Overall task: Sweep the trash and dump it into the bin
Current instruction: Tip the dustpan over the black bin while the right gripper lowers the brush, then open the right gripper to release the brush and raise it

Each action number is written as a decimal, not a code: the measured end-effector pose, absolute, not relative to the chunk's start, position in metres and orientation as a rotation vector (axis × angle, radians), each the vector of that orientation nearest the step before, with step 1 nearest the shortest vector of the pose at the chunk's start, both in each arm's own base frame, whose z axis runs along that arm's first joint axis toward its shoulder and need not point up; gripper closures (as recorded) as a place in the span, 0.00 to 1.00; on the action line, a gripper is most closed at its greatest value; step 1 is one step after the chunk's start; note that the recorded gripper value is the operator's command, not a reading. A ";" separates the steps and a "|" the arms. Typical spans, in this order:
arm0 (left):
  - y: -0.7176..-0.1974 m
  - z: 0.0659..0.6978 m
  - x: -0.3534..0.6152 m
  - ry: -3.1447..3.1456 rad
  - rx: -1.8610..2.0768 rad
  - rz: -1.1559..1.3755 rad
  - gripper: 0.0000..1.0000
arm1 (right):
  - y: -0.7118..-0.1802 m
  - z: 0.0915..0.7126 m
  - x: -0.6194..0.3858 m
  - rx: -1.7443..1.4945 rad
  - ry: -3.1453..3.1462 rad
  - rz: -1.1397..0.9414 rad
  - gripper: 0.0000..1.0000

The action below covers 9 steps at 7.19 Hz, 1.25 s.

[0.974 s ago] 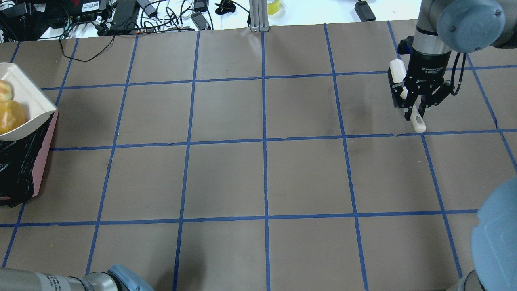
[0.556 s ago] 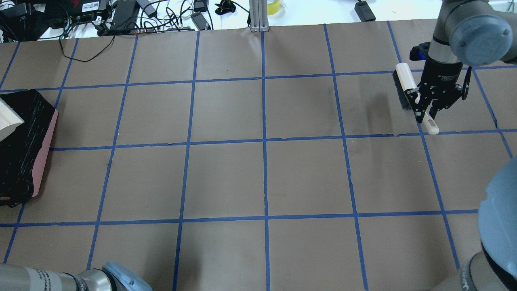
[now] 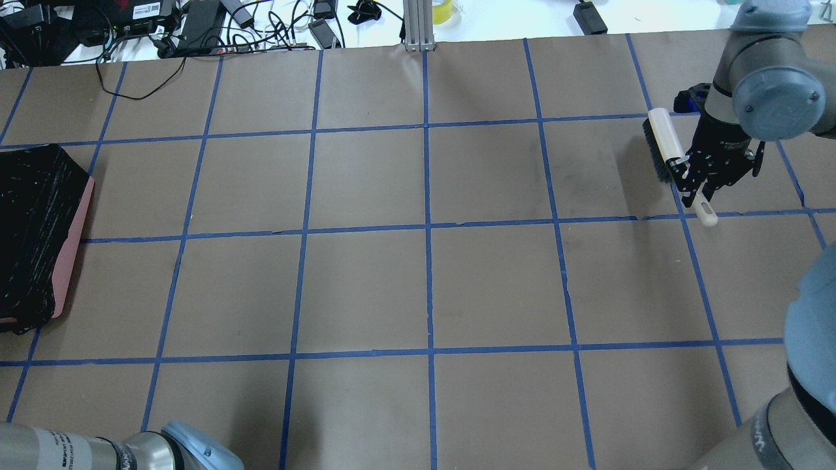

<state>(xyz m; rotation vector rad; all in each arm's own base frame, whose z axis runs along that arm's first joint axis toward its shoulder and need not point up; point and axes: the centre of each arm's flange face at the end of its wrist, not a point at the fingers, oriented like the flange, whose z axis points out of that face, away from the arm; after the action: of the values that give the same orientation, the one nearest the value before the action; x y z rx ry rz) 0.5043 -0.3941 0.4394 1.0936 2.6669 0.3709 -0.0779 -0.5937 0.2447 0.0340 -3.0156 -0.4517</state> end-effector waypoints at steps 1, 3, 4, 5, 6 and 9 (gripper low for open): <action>-0.410 0.446 0.495 2.569 1.129 0.462 1.00 | -0.594 0.240 -0.078 0.027 -3.015 -0.463 0.89; -0.438 0.452 0.470 2.408 1.204 0.598 1.00 | -0.594 0.236 -0.078 0.019 -3.015 -0.472 0.58; -0.443 0.453 0.465 2.329 1.243 0.636 1.00 | -0.594 0.236 -0.079 0.019 -3.015 -0.473 0.33; -0.445 0.447 0.461 2.252 1.260 0.652 1.00 | -0.594 0.235 -0.079 0.023 -3.015 -0.474 0.26; -0.445 0.438 0.457 2.196 1.259 0.654 1.00 | -0.594 0.235 -0.078 0.027 -3.016 -0.475 0.25; -0.461 0.444 0.433 2.005 1.309 0.652 1.00 | -0.596 0.238 -0.079 0.026 -3.016 -0.458 0.07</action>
<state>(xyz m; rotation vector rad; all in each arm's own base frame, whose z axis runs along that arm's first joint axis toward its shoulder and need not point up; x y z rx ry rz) 0.4332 -0.4605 0.4440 1.3092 2.0050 0.6524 -0.0789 -0.5962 0.2384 0.0262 -3.0162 -0.4577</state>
